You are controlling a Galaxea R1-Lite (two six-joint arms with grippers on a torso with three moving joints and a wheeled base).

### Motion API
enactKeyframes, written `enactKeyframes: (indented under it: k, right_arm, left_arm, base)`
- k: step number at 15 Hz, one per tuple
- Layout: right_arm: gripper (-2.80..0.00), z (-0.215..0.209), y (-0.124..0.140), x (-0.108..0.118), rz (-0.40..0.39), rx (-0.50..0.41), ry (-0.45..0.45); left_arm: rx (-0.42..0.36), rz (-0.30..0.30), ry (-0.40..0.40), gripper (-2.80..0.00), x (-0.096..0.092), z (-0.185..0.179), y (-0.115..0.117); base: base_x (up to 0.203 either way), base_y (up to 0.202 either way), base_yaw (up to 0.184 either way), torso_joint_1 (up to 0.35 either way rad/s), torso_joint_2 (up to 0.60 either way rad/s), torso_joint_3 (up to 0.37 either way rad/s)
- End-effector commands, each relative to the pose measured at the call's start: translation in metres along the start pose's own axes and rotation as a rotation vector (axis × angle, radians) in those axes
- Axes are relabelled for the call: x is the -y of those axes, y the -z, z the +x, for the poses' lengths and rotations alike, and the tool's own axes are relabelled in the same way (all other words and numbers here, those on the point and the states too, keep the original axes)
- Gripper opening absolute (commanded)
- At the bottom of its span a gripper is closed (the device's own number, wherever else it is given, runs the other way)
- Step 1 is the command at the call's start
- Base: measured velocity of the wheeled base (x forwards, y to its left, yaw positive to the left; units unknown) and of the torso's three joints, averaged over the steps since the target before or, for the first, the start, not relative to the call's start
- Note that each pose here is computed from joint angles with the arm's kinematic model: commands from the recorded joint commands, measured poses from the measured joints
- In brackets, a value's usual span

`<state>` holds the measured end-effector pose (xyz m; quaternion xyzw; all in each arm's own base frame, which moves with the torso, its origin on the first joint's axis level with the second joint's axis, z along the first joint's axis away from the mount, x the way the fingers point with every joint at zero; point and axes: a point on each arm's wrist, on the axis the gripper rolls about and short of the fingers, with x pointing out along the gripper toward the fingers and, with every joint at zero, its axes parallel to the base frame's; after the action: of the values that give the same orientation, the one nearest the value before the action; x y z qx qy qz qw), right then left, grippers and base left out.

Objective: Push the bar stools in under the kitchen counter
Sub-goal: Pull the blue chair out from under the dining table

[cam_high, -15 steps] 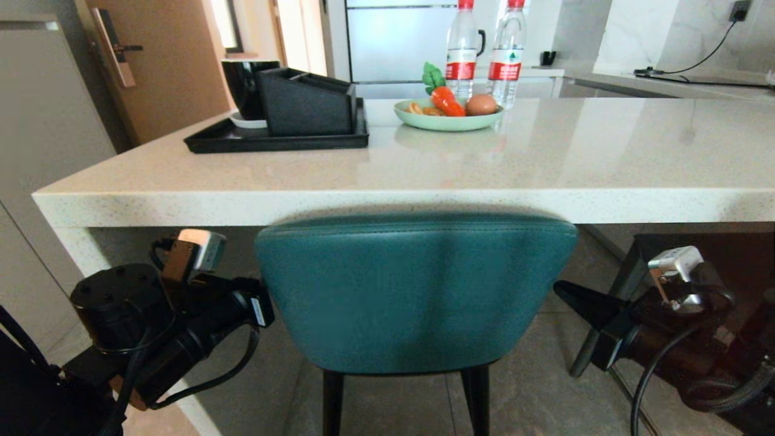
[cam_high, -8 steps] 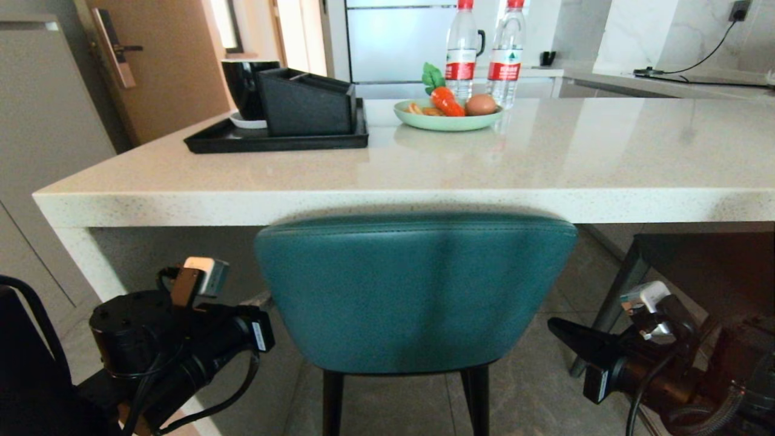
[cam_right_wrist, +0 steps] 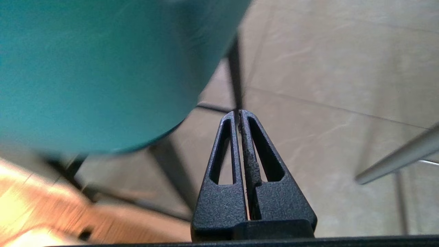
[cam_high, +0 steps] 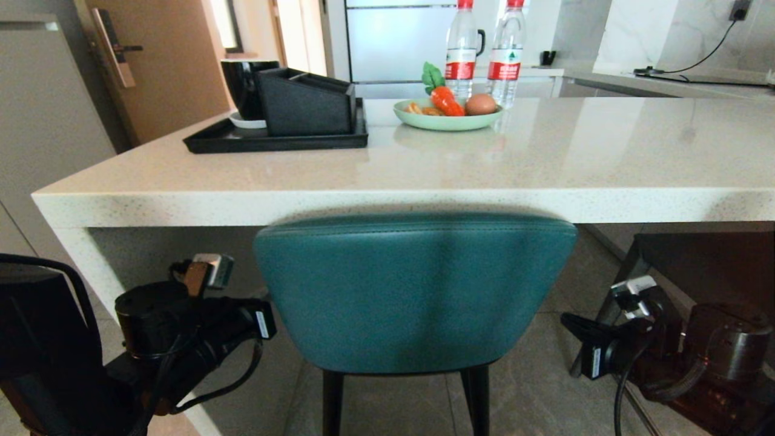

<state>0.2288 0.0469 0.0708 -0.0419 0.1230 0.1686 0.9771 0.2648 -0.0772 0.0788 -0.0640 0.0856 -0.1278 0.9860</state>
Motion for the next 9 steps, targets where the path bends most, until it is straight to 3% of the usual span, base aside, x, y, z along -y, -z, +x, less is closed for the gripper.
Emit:
enactKeyframes:
  k: [1,3,5,9]
  right_arm:
    - [-2.8,0.012,-0.007,0.004,-0.004,0.041,0.027]
    - [-2.8,0.027,-0.004,0.002,-0.018,0.035,0.041]
    - [-2.8,0.035,0.002,-0.011,-0.032,0.012,-0.001]
    - [-2.8,0.051,-0.006,-0.015,-0.032,0.055,0.021]
  left_arm:
    - [0.008,-0.005,-0.026,-2.8,-0.008,0.008,0.001]
    - [0.006,-0.005,-0.029,-2.8,-0.009,0.01,0.002]
    - [-0.011,-0.005,-0.026,-2.8,-0.008,0.009,0.006]
    - [-0.008,-0.009,-0.045,-2.8,-0.015,0.019,0.009]
  base:
    - [0.0,0.0,0.0,0.0,0.0,0.0]
    - [0.0,0.0,0.0,0.0,0.0,0.0]
    - [0.0,0.0,0.0,0.0,0.0,0.0]
    - [0.0,0.0,0.0,0.0,0.0,0.0]
